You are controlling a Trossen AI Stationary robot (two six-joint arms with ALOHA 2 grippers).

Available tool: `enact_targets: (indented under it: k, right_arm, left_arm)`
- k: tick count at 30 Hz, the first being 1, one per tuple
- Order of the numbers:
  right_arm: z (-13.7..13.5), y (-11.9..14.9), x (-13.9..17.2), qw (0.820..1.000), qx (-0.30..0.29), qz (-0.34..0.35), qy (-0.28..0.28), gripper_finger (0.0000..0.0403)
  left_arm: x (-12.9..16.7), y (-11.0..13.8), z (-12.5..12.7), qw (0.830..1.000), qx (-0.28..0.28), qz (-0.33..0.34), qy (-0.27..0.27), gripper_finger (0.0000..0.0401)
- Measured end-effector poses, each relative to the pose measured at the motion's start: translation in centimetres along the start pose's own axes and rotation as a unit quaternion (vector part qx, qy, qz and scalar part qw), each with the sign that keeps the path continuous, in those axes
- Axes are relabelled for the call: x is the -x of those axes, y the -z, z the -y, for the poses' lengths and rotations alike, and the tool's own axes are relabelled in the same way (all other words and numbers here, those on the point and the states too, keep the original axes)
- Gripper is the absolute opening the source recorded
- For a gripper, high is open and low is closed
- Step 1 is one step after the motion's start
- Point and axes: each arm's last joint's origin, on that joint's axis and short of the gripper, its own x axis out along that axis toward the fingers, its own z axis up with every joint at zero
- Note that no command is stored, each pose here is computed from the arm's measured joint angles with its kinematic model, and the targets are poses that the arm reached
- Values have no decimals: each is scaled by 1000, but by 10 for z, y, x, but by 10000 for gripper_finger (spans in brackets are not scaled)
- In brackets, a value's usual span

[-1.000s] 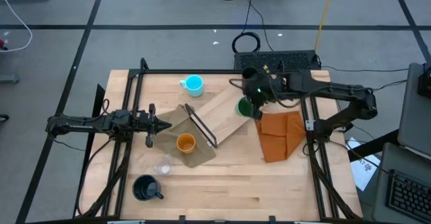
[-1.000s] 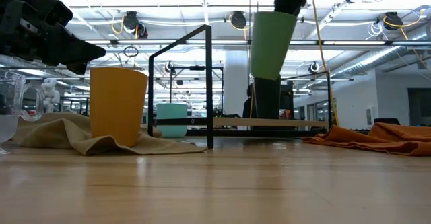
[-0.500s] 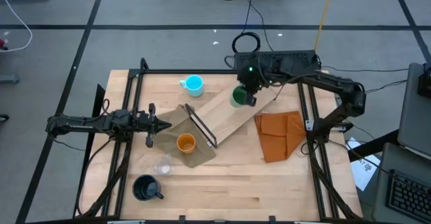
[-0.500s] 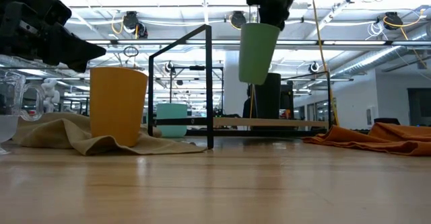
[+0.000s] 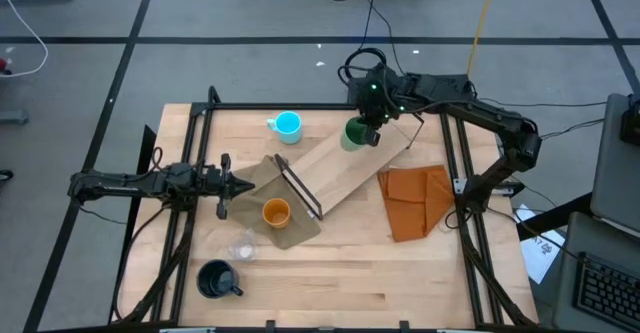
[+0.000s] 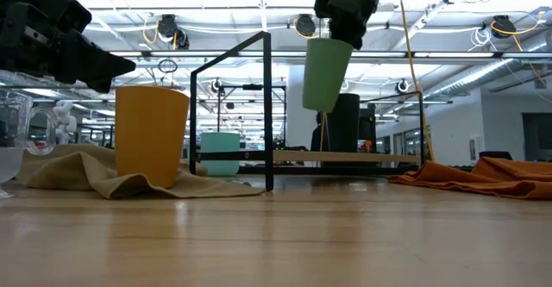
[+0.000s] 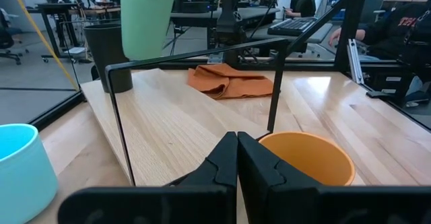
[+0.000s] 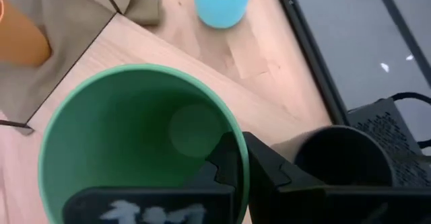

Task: Stack small to large cups/mugs on shelf
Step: Put the green cup on the shelf

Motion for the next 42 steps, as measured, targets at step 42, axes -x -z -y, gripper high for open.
enact_targets:
  k: [42]
  right_arm:
    - [36, -49, -60, 994, 15, -101, -25, 0]
  left_arm:
    - [0, 1, 0, 1000, 4, -8, 3, 10]
